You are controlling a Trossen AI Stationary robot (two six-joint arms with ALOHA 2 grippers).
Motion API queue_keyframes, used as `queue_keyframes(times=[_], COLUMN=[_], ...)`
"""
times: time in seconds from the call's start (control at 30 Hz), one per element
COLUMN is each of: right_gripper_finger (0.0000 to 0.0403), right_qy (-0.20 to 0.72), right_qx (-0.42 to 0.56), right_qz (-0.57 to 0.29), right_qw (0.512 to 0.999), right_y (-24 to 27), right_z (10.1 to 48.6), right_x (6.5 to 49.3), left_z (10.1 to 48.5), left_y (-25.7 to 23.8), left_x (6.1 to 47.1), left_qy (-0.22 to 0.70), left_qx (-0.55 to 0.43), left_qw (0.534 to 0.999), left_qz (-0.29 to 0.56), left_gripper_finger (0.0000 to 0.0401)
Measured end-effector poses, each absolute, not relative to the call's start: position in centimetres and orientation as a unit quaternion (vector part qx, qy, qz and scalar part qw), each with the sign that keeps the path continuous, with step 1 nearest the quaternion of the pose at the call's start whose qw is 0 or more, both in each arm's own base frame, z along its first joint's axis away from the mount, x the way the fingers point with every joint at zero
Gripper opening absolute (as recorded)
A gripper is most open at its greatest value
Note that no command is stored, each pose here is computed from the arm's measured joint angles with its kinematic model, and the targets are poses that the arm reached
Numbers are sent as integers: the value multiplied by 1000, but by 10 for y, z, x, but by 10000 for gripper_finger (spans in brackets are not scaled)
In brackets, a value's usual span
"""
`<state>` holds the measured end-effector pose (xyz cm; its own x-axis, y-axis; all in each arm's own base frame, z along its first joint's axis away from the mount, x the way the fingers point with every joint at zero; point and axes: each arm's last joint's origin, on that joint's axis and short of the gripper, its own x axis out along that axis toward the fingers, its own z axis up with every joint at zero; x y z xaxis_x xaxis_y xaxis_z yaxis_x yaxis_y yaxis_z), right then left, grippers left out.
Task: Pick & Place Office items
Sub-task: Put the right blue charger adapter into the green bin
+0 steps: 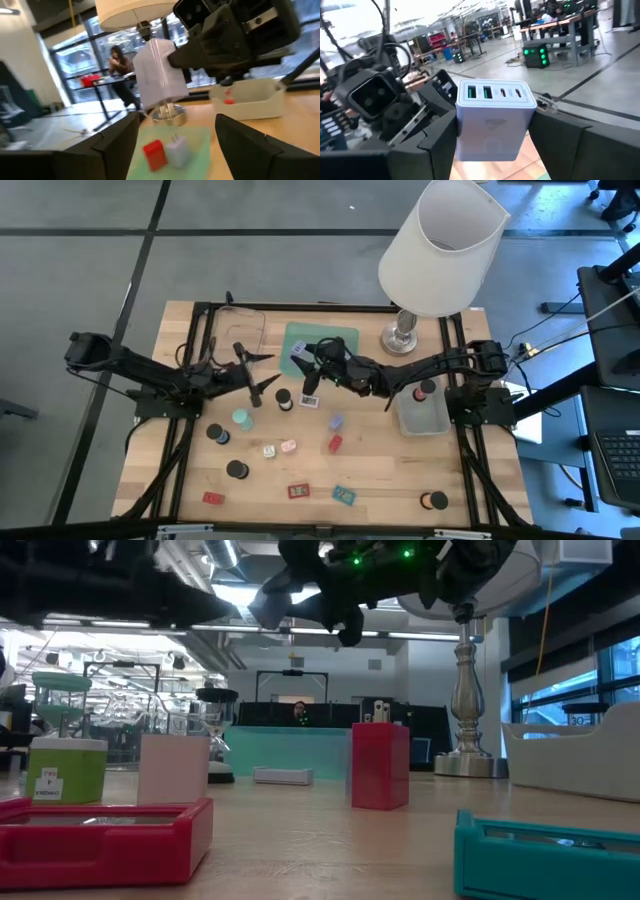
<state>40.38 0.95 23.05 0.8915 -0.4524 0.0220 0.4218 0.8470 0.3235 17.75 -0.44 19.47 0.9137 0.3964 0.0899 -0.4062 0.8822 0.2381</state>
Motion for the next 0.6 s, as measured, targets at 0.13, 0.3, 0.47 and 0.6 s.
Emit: queue_keyframes(times=[0.13,0.3,0.47,0.6], right_gripper_finger=[221,221,221,221], right_qy=[-54,-54,-51,-48], right_qx=[167,165,161,152], right_qz=[-233,-233,-237,-233], right_qw=[956,957,957,959], right_y=[9,9,9,10], right_z=[231,231,230,231], right_x=[404,404,403,404], left_z=[206,215,218,213], left_y=[-2,1,3,2], left_x=[202,232,250,252], left_qy=[6,33,42,63], left_qx=[177,210,211,203], left_qw=[955,937,931,917], left_qz=[240,279,294,338], left_gripper_finger=[274,271,256,224])
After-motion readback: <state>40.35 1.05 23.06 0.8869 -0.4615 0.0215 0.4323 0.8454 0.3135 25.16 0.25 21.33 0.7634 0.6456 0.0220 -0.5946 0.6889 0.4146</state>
